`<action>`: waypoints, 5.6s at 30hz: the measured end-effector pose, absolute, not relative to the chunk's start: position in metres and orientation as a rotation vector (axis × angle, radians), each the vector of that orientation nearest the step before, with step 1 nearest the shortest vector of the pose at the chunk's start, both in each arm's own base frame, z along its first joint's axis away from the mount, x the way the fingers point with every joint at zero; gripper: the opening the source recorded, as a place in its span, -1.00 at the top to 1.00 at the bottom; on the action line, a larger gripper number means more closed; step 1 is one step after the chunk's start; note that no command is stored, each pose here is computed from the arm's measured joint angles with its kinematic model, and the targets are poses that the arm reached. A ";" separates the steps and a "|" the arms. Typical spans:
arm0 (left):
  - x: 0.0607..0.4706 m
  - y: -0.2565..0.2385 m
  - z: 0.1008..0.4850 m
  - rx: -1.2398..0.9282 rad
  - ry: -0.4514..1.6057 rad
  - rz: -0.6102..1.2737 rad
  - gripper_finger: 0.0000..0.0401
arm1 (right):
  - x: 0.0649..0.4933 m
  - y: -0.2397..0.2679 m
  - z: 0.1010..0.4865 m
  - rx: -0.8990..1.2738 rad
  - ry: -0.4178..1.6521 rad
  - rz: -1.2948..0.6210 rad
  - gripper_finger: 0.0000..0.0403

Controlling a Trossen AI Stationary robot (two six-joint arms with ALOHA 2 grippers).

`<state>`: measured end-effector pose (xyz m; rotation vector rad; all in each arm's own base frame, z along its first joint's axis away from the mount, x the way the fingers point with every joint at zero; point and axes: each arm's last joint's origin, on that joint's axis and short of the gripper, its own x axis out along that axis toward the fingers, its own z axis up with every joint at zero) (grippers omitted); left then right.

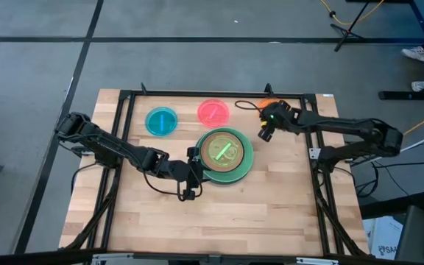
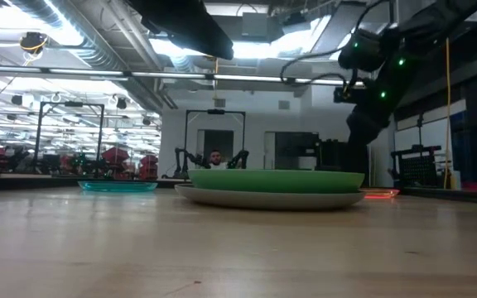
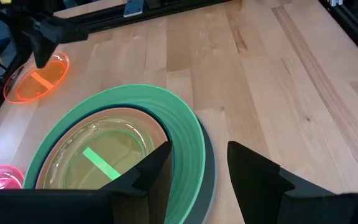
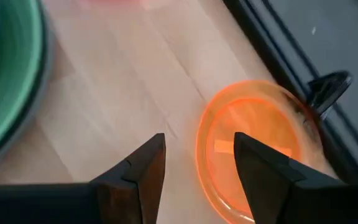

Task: Stack plastic plates
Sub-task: Stack the orange plate on top of the green plate, then stack the blue plate on top of the orange plate

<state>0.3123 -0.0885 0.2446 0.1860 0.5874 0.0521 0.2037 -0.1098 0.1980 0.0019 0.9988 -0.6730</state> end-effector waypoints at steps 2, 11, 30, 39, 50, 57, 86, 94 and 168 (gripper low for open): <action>0.312 -0.088 0.245 0.187 0.587 0.055 0.27 | 0.204 -0.116 0.192 0.041 1.015 -0.667 0.09; 0.312 -0.088 0.245 0.194 0.585 0.077 0.27 | 0.209 -0.137 0.160 0.111 1.112 -0.699 0.09; 0.312 -0.087 0.244 0.198 0.593 0.078 0.27 | 0.213 -0.159 0.136 0.120 1.131 -0.754 0.11; 0.312 -0.087 0.244 0.200 0.593 0.077 0.27 | 0.213 -0.159 0.136 0.120 1.129 -0.753 0.45; 0.312 -0.087 0.244 0.199 0.593 0.077 0.27 | 0.218 -0.161 0.122 0.092 1.170 -0.723 0.72; 0.312 -0.087 0.244 0.199 0.593 0.077 0.27 | 0.218 -0.161 0.123 0.070 1.169 -0.711 0.98; 0.312 -0.087 0.244 0.198 0.594 0.077 0.27 | 0.251 -0.067 0.180 -0.308 0.945 -0.410 0.99; 0.312 -0.087 0.244 0.198 0.593 0.077 0.26 | 0.259 -0.025 0.187 -0.427 0.877 -0.244 0.99; 0.308 -0.086 0.240 0.215 0.647 0.114 0.26 | 0.271 0.028 0.209 -0.187 0.801 0.132 0.29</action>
